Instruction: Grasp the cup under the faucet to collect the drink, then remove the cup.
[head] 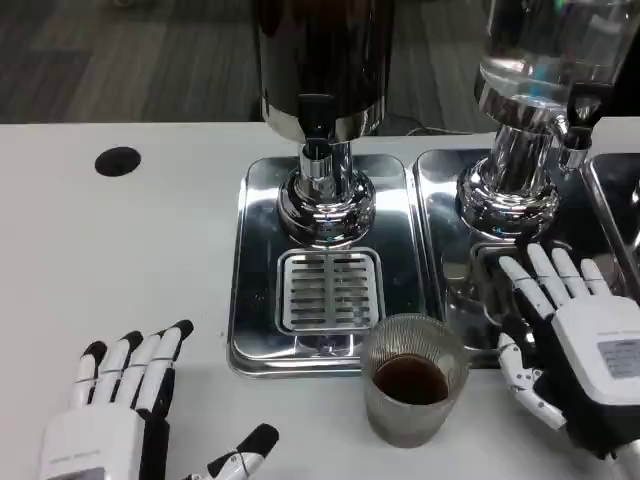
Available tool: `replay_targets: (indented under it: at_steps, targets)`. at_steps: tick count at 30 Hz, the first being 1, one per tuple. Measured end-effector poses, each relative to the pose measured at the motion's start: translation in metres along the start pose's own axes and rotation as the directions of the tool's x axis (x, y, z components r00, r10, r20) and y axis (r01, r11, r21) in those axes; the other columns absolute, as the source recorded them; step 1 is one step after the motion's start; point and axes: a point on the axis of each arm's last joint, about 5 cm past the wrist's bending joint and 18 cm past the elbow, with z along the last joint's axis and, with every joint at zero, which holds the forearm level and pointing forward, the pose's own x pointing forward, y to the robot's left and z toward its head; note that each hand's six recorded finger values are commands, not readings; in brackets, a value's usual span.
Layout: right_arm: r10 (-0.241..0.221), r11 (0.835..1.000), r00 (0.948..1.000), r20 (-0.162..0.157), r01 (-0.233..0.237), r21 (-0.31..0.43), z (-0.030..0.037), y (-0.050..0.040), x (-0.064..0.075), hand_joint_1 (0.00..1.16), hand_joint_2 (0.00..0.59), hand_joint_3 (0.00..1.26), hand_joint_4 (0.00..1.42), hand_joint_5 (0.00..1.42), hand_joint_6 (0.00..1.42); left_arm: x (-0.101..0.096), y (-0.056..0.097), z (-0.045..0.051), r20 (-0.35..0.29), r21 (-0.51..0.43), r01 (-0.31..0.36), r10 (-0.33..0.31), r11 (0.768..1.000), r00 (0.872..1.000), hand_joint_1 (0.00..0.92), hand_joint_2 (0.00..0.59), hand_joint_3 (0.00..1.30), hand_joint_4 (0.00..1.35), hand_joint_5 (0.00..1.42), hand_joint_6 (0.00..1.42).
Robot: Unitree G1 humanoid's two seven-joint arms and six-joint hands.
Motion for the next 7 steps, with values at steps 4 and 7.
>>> replay_targets:
  at_steps: [4,7]
  targets:
    - [-0.008,1.0,1.0,-0.001,0.008,0.009,0.0004,-0.0008,0.0021,0.0,0.586,0.11,0.0,0.0,0.0,0.0004,0.0001,0.0,-0.004,-0.006,-0.002,0.002,1.0,1.0,0.0,0.141,0.18,0.0,0.11,0.05]
    - [-0.016,1.0,0.9999,0.001,0.016,0.013,0.0005,-0.0022,0.0038,0.0,0.586,0.11,0.0,0.0,0.0,0.0005,-0.0001,0.0004,-0.004,-0.007,-0.004,0.003,1.0,1.0,0.0,0.141,0.18,0.0,0.11,0.05]
